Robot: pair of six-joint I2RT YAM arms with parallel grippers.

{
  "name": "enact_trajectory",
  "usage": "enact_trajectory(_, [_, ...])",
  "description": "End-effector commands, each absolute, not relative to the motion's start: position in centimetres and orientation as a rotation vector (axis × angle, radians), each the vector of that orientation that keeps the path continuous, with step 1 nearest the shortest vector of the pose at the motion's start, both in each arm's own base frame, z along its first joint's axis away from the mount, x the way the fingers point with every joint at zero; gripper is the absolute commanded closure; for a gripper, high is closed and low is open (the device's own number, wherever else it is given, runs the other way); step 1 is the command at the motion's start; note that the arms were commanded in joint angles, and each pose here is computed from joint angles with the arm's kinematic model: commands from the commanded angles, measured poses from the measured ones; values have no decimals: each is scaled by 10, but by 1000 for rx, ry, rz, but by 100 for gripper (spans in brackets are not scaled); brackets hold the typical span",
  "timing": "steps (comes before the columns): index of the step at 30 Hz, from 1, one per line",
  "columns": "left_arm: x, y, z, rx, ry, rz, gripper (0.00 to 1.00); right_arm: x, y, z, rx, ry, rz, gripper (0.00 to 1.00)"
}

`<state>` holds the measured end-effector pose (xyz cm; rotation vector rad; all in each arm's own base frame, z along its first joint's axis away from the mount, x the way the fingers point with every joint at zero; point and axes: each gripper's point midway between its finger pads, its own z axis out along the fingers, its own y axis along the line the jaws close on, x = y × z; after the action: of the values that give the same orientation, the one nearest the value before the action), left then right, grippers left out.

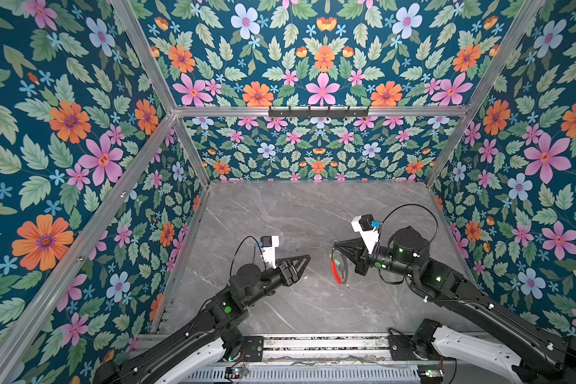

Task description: Remove the keys from the keyring

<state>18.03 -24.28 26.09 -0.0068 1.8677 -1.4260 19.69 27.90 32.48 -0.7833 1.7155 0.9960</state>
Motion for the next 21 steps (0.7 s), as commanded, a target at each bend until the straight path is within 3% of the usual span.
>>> enact_trajectory(1, [179,-239,267,107,1869,-1318,41,184,281,329,-867,1697,1067,100])
enact_trajectory(11, [155,-272,329,590,1635,-1292,44,157,271,325,-1000,1688,1384,100])
enact_trajectory(21, [135,-306,344,833,1528,-1433,54,142,271,324,-1074,1702,1450,100])
